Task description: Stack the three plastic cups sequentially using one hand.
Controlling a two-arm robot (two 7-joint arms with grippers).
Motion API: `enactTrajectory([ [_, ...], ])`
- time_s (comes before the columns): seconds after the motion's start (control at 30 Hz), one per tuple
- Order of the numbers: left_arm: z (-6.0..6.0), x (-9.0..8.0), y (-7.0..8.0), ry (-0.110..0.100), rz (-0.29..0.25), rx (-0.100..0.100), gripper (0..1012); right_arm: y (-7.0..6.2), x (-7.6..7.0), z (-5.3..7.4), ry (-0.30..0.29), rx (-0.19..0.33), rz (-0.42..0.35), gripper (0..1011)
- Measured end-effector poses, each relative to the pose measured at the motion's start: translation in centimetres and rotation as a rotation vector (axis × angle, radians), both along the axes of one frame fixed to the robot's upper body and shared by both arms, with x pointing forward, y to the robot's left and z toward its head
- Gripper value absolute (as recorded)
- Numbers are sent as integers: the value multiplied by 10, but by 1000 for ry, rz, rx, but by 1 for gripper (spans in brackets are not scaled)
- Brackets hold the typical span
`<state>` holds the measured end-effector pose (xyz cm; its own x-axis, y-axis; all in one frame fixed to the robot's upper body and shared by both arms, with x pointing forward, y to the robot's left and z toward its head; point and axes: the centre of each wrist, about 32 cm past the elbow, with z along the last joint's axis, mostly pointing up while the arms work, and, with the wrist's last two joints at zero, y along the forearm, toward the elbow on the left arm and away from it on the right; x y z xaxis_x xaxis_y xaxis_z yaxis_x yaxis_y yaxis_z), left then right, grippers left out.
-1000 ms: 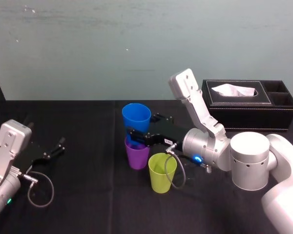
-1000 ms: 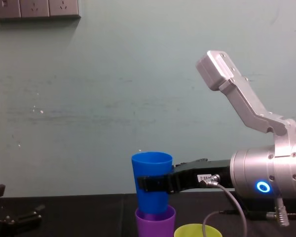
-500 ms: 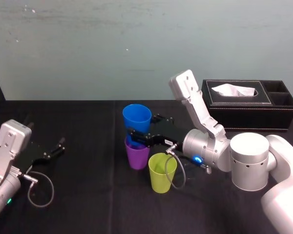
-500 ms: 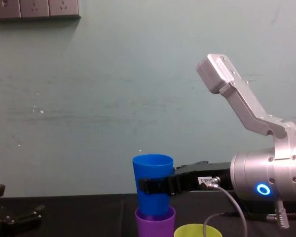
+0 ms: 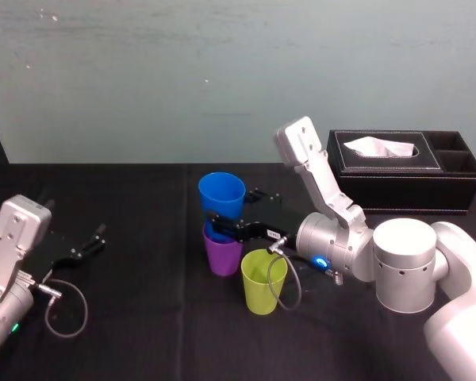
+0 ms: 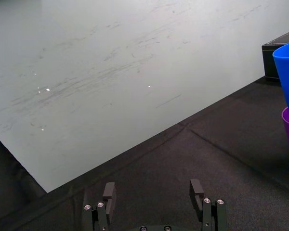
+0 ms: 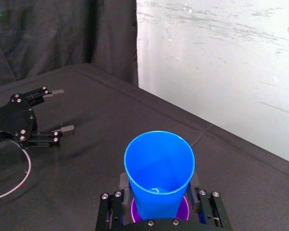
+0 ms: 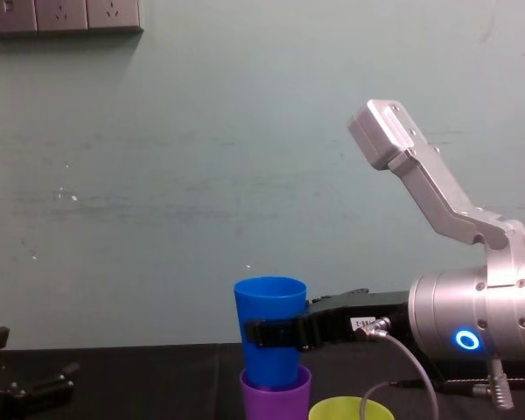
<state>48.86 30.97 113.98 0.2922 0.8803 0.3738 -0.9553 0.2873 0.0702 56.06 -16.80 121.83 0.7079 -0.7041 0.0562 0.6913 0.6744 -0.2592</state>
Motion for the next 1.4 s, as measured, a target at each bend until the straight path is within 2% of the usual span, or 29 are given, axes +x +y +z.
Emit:
enactTrajectory([
  [0.97,0,0,0,0,0,0,1000,0,0,-7,17,-8,-3,710],
  [1.3,0,0,0,0,0,0,1000,0,0,-6,16,-8,-1,970],
  [1.4,0,0,0,0,0,0,1000,0,0,-6,15,-9,-1,1003],
])
